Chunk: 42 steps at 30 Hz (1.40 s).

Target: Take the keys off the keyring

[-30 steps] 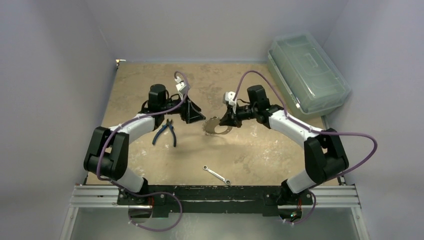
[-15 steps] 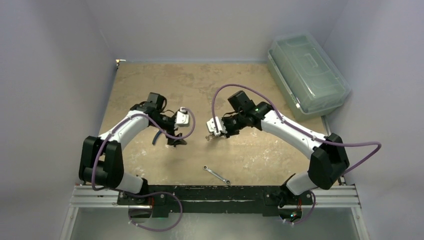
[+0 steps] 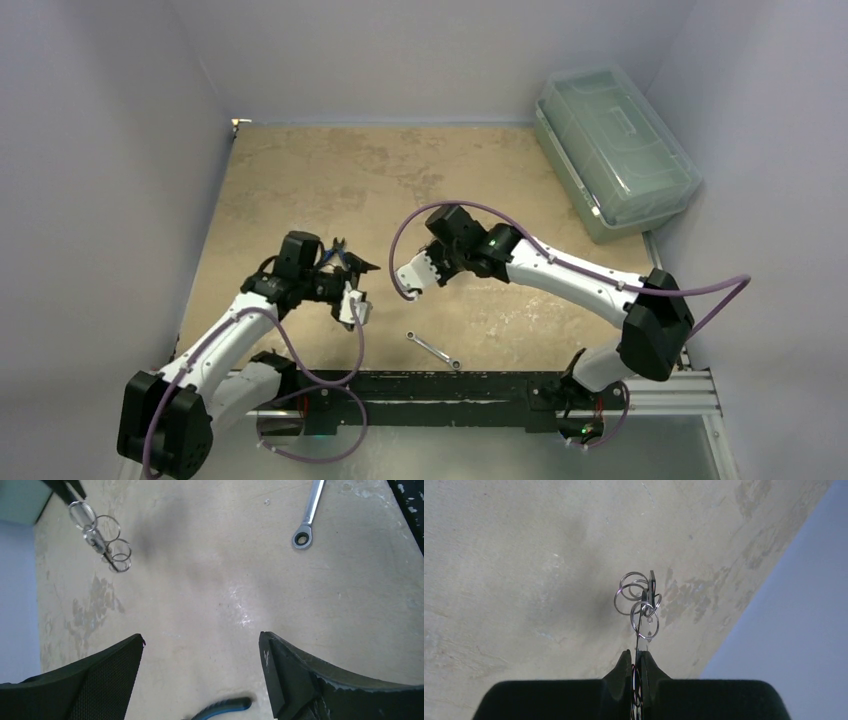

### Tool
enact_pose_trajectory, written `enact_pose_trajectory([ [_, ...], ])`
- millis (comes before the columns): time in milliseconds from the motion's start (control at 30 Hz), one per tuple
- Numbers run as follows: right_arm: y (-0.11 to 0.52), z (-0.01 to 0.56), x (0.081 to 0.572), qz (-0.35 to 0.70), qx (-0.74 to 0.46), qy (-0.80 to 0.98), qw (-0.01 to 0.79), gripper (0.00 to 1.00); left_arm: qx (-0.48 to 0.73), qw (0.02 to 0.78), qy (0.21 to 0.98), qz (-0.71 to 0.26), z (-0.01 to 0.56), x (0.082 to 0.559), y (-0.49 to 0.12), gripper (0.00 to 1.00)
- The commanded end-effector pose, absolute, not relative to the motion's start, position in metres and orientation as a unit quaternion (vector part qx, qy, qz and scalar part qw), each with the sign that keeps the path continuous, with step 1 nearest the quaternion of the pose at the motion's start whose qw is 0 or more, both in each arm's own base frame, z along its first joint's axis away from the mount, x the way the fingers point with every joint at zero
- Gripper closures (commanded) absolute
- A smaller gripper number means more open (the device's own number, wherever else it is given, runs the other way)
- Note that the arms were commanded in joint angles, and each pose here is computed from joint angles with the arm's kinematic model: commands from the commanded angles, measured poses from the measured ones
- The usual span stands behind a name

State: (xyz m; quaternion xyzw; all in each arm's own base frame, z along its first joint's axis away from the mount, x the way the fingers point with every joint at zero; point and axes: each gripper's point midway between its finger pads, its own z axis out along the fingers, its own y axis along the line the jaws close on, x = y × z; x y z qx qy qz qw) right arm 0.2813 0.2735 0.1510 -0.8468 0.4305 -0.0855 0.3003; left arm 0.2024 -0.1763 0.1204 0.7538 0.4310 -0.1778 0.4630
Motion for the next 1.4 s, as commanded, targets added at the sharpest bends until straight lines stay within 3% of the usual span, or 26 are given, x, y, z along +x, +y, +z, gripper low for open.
enact_pose_trajectory([
  [0, 0.268, 0.197, 0.304, -0.177, -0.815, 0.428, 0.349, 1.00, 0.718, 0.562, 0.387, -0.135, 0.148, 0.232, -0.207, 0.16],
  [167, 0.254, 0.205, 0.309, -0.240, -0.779, 0.421, 0.398, 1.00, 0.686, 0.598, 0.392, -0.134, 0.151, 0.238, -0.227, 0.20],
  [300, 0.240, 0.213, 0.306, -0.358, -0.783, 0.298, 0.412, 1.00, 0.678, 0.620, 0.377, -0.119, 0.156, 0.243, -0.236, 0.19],
  [500, 0.266, 0.240, 0.293, -0.198, -0.751, 0.427, 0.463, 1.00, 0.653, 0.635, 0.381, -0.157, 0.163, 0.240, -0.253, 0.17],
  [833, 0.280, 0.272, 0.280, -0.112, -0.686, 0.465, 0.548, 1.00, 0.525, 0.640, 0.497, -0.259, 0.180, 0.239, -0.266, 0.17],
  [1367, 0.270, 0.298, 0.257, -0.085, -0.654, 0.424, 0.621, 1.00, 0.463, 0.657, 0.483, -0.348, 0.211, 0.215, -0.294, 0.17],
])
